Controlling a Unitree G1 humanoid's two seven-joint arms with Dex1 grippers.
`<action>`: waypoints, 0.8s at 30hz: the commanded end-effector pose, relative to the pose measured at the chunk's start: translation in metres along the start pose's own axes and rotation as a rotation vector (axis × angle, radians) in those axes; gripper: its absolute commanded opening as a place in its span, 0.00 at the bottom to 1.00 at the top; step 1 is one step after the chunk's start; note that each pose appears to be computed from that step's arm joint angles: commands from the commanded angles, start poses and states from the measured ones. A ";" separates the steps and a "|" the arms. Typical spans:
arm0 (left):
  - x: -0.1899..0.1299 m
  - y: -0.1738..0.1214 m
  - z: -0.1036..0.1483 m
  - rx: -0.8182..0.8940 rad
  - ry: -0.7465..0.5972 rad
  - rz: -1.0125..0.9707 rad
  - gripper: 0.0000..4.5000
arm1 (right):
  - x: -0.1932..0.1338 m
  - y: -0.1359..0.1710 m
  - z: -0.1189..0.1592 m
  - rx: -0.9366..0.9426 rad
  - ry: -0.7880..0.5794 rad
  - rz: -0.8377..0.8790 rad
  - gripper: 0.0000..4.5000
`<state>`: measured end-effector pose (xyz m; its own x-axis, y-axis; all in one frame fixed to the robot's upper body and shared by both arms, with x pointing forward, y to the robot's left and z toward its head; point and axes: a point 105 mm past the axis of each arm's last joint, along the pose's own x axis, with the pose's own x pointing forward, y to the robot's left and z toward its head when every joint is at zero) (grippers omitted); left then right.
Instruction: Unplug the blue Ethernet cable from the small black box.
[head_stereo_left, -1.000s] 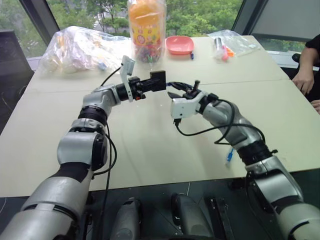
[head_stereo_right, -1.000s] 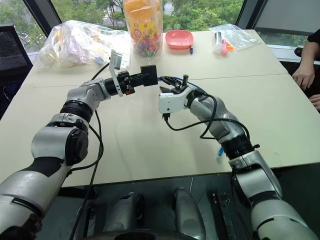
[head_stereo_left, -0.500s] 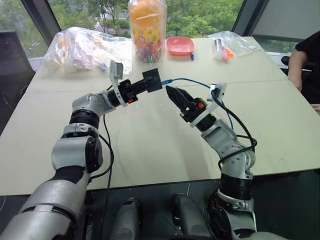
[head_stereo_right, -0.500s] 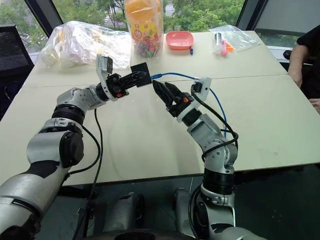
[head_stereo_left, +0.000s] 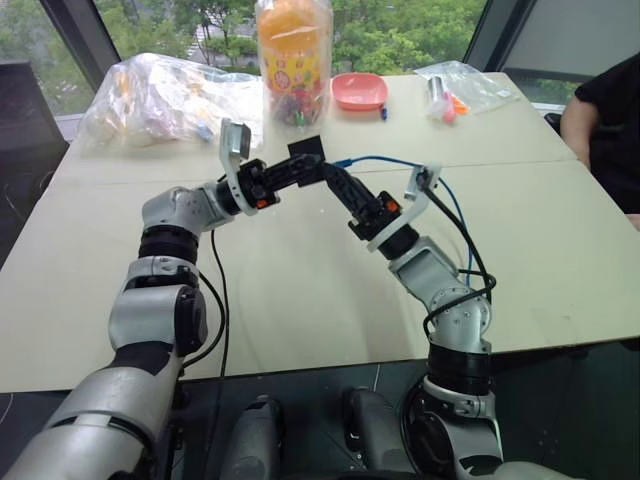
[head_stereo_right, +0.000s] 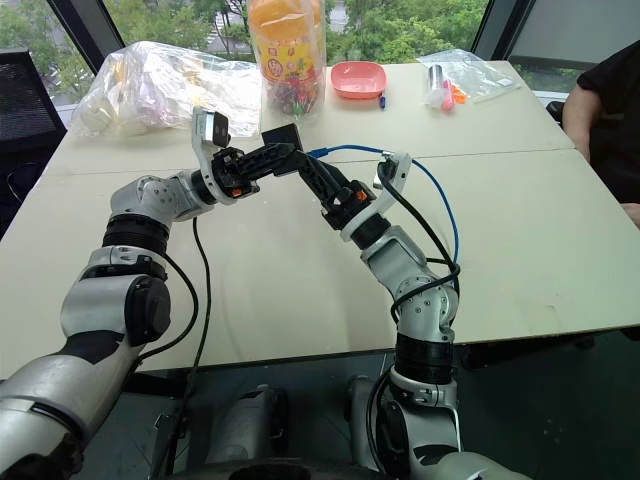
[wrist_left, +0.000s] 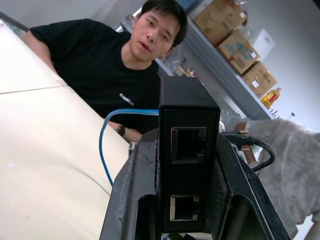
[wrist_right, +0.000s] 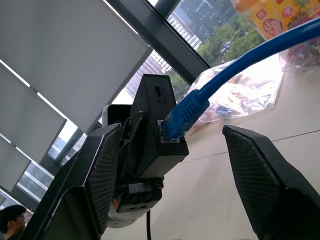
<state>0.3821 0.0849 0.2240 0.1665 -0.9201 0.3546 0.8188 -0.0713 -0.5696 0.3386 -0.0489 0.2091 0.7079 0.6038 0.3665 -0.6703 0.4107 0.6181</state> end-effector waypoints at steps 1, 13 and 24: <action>0.004 -0.010 0.007 0.030 -0.014 -0.042 0.12 | 0.007 0.015 0.008 0.000 -0.033 0.070 0.74; 0.003 -0.011 0.005 0.022 -0.010 -0.045 0.12 | 0.011 0.018 0.007 0.035 -0.067 0.088 0.01; -0.013 -0.007 0.013 0.039 -0.036 0.018 0.12 | 0.004 -0.008 0.027 0.025 -0.160 -0.045 0.01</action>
<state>0.3815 0.0909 0.2224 0.1952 -0.9107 0.3640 0.8060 -0.0625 -0.5886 0.3442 -0.0457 0.2134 0.7134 0.5664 0.4126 -0.6678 0.3714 0.6450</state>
